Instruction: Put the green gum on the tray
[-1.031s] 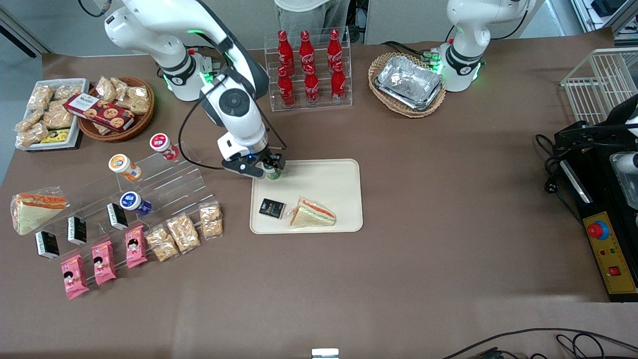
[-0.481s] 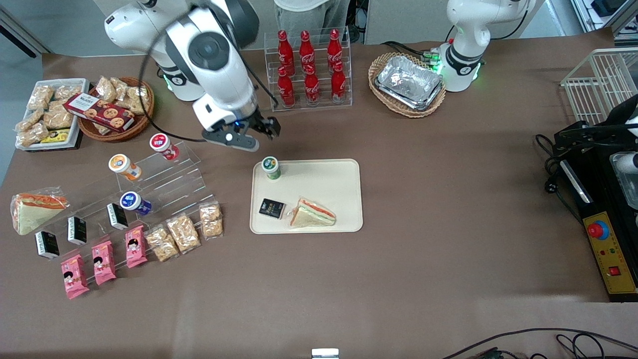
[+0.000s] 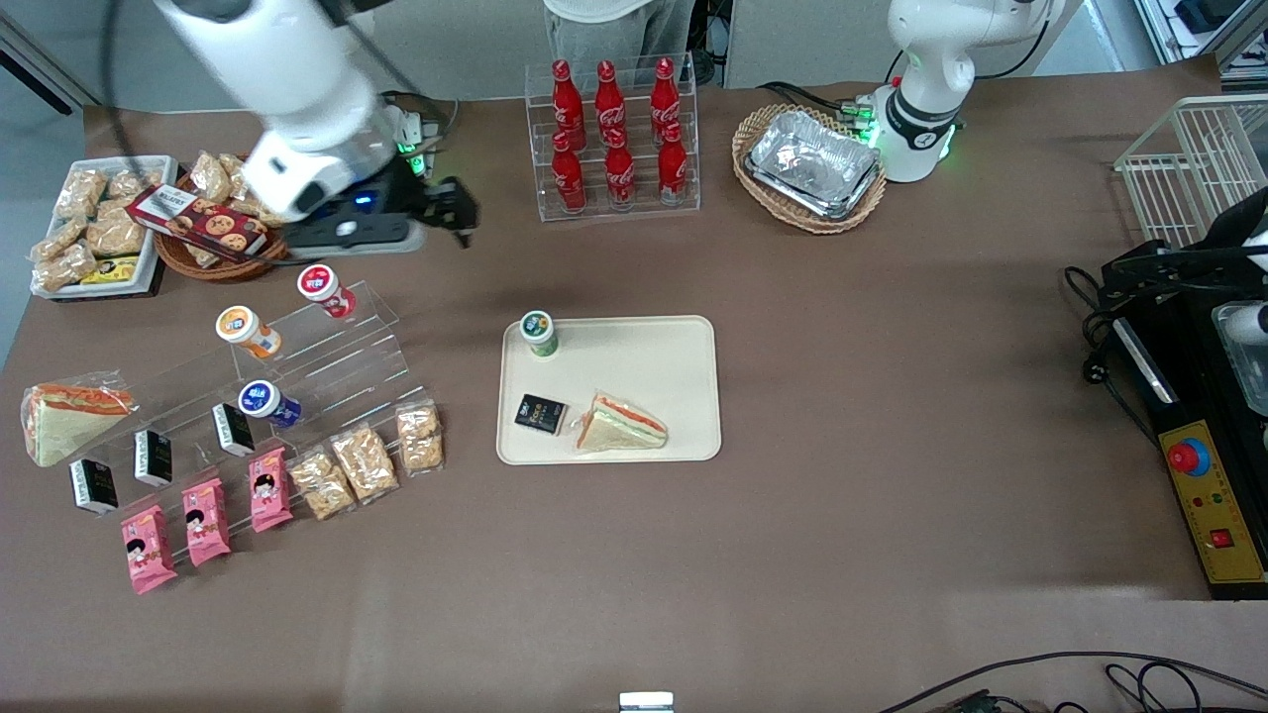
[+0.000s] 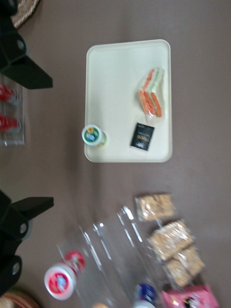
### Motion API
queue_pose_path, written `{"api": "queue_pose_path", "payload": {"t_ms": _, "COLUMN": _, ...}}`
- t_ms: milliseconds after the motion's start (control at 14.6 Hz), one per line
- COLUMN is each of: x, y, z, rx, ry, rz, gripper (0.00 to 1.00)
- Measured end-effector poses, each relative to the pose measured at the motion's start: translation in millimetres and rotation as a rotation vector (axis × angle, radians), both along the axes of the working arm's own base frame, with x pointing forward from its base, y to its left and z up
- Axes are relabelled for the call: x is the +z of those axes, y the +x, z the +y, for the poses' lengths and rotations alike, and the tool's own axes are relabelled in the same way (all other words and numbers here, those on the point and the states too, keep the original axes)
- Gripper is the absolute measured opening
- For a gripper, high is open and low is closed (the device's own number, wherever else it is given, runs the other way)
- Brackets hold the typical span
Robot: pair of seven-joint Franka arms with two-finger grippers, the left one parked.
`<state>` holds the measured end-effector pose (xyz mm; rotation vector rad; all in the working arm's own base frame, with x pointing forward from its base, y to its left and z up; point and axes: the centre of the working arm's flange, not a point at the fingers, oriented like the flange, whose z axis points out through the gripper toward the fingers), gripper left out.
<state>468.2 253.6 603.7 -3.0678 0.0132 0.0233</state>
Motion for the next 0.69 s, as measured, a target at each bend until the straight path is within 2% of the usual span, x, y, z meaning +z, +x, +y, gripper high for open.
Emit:
{"api": "queue_pose_path", "payload": {"t_ms": 137, "x": 5, "y": 22, "z": -51, "rx": 0.043, "ry": -0.002, "rz": -0.022, "gripper": 1.0}}
{"api": "queue_pose_path", "payload": {"t_ms": 344, "x": 12, "y": 47, "z": -128, "rx": 0.034, "ry": -0.006, "rz": -0.047, "gripper": 1.0}}
{"api": "queue_pose_path", "payload": {"t_ms": 550, "x": 20, "y": 59, "z": -184, "rx": 0.087, "ry": -0.011, "rz": -0.074, "gripper": 1.0}}
{"api": "queue_pose_path", "payload": {"t_ms": 687, "x": 18, "y": 64, "z": -210, "rx": 0.108, "ry": -0.015, "rz": -0.076, "gripper": 1.0}}
